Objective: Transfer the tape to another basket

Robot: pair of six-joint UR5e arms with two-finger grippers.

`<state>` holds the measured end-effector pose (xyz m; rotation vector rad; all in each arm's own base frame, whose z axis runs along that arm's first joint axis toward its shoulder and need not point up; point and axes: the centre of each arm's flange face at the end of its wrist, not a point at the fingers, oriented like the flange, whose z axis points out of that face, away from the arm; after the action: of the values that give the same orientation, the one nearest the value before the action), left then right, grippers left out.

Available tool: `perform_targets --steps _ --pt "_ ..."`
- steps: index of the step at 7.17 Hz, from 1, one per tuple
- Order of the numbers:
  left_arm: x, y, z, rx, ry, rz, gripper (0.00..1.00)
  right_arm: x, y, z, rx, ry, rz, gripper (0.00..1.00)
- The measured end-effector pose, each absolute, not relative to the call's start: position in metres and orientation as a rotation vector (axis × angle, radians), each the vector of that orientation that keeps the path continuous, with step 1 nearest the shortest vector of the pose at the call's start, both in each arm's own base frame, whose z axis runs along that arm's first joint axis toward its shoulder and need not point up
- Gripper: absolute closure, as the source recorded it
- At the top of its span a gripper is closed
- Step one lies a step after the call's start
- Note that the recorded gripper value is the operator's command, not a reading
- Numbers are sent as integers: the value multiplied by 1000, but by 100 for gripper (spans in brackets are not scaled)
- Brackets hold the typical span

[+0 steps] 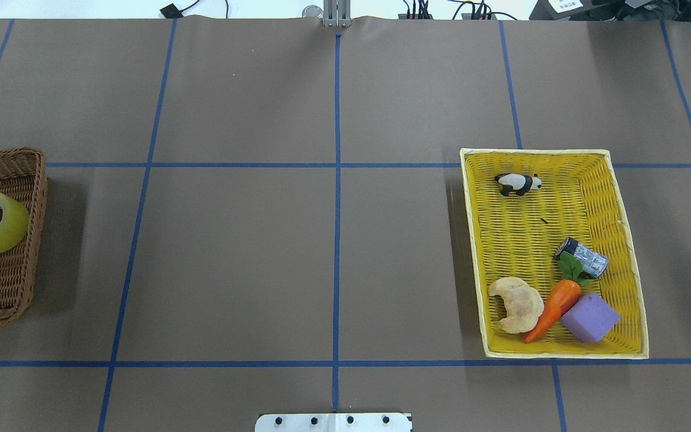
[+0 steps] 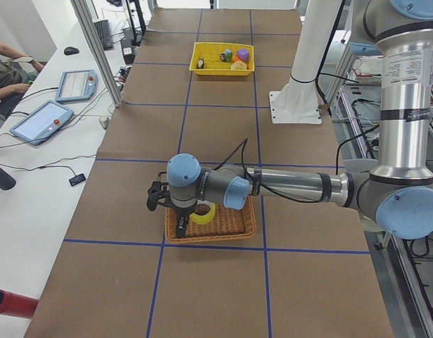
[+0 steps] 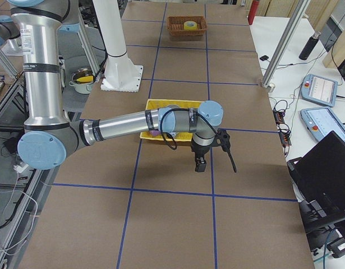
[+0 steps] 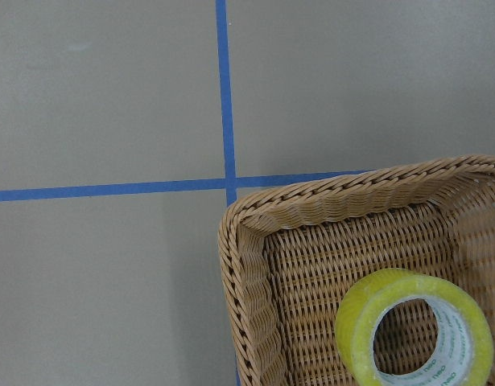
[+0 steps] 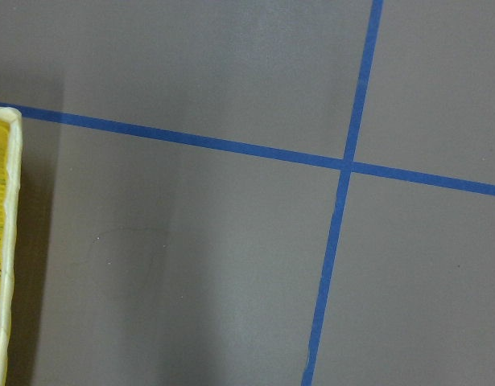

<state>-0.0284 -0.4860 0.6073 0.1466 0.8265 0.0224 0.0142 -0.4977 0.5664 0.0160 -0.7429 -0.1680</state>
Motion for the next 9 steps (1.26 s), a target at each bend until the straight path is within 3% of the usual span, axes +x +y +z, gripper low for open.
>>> perform_targets --steps 9 --pt "-26 -493 599 161 833 34 2 14 -499 572 4 -744 -163 0"
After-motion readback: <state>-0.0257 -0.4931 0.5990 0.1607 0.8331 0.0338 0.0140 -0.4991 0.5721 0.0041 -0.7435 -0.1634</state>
